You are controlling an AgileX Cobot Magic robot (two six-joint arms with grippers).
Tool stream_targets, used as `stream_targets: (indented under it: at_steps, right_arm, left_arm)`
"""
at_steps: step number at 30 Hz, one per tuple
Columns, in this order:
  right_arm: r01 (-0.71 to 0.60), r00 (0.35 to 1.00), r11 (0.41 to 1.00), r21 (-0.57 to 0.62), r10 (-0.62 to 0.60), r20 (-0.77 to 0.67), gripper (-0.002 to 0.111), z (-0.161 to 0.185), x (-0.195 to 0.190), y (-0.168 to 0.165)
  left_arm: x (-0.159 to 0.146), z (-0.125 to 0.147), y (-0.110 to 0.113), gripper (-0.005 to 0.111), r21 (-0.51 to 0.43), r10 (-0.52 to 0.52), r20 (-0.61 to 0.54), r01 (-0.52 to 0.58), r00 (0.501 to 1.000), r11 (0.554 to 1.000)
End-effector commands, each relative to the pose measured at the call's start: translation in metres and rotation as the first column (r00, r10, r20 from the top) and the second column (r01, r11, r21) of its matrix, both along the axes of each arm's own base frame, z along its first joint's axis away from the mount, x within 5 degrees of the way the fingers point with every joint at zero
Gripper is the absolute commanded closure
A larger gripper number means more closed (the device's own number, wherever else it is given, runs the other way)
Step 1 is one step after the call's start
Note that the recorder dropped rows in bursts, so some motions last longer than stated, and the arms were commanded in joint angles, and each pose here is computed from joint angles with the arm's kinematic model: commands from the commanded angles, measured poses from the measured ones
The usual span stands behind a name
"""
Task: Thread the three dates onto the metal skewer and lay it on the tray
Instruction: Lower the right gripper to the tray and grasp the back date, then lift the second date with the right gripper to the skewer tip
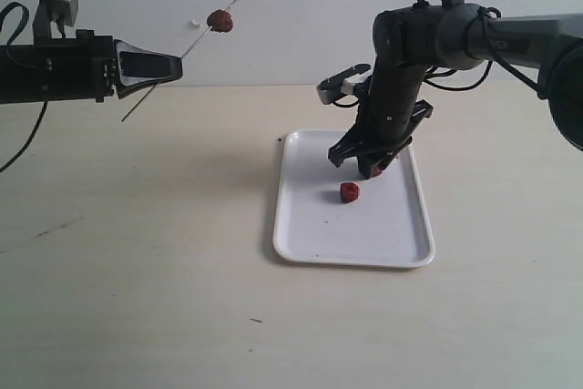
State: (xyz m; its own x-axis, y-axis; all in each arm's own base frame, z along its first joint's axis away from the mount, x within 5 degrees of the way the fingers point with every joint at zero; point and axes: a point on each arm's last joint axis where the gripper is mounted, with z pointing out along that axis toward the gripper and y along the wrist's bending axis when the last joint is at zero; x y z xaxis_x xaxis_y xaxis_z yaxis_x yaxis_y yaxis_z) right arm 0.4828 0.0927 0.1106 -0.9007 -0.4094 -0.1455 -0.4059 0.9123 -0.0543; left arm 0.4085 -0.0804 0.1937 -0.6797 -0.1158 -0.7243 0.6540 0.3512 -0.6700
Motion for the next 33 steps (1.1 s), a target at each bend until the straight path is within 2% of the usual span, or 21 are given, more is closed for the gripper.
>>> stream_targets:
  at_steps: [1, 8, 13, 16, 21, 24, 27, 33]
  right_arm:
    - [0.019, 1.000, 1.000, -0.003, -0.019, 0.015, 0.079, 0.004, 0.001, -0.001]
    - [0.096, 0.994, 0.993, 0.061, -0.099, 0.047, 0.079, 0.027, 0.005, -0.013]
    - [0.203, 0.977, 0.948, 0.246, -0.213, 0.015, 0.079, 0.042, 0.009, -0.030]
    - [0.244, 0.965, 0.885, 0.398, -0.262, -0.008, 0.079, 0.052, 0.014, -0.037]
    - [0.270, 0.949, 0.710, 0.650, -0.312, -0.052, 0.079, 0.067, 0.020, -0.050]
    - [0.247, 0.949, 0.618, 0.746, -0.311, -0.057, 0.079, 0.075, 0.023, -0.051]
    - [0.258, 0.941, 0.552, 0.793, -0.328, -0.078, 0.079, 0.080, 0.025, -0.050]
    - [0.264, 0.931, 0.504, 0.822, -0.357, -0.081, 0.079, 0.084, 0.028, -0.048]
  left_arm:
    - [-0.001, 0.006, 0.000, 0.107, -0.013, -0.002, 0.016, 0.002, 1.000, 1.000]
    - [-0.001, 0.005, 0.000, 0.107, -0.007, -0.007, 0.016, 0.007, 1.000, 1.000]
    - [-0.005, 0.000, -0.001, 0.107, 0.043, -0.050, -0.014, 0.050, 0.999, 0.998]
    - [-0.010, -0.007, -0.001, 0.107, 0.049, -0.056, -0.042, 0.058, 0.998, 0.997]
    - [-0.020, -0.019, -0.001, 0.107, 0.099, -0.099, -0.084, 0.108, 0.991, 0.989]
    - [-0.027, -0.027, -0.001, 0.107, 0.099, -0.103, -0.134, 0.116, 0.986, 0.988]
    - [-0.032, -0.033, -0.001, 0.107, 0.090, -0.098, -0.162, 0.114, 0.982, 0.989]
    - [-0.037, -0.039, 0.001, 0.107, 0.074, -0.083, -0.191, 0.099, 0.978, 0.992]
